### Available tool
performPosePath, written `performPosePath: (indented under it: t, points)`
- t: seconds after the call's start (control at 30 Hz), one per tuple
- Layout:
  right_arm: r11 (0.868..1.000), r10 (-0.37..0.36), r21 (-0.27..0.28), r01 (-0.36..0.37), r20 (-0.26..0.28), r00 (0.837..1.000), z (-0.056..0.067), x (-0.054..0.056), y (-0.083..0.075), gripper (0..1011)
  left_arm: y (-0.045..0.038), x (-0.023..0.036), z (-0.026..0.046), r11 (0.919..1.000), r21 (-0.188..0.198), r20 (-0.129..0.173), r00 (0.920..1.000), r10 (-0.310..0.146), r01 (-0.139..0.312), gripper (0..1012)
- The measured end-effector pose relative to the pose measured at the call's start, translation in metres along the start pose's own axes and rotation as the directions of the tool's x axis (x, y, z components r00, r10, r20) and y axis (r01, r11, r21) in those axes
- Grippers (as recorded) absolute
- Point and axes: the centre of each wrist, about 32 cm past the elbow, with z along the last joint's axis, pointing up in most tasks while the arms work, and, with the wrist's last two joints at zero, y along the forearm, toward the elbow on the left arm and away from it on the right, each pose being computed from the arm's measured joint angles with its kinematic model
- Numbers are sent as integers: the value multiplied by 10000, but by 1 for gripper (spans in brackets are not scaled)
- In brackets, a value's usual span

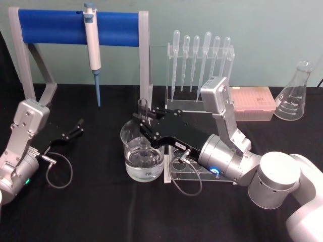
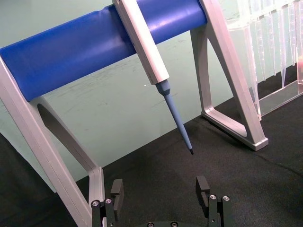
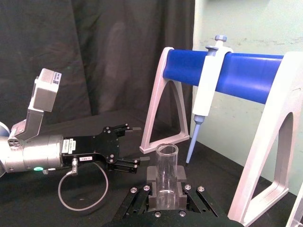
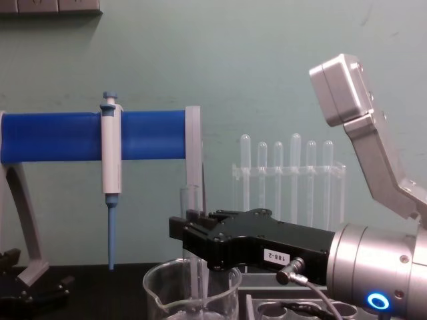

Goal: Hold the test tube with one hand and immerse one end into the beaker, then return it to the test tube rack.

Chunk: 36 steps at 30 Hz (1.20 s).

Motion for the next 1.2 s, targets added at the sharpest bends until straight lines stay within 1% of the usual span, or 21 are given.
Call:
performPosePath:
  t: [1.2]
  points:
    - [10000,0,-1,0,0,10000,0,0,0,224,0,0,0,10000,0,0,10000,0,0,1000]
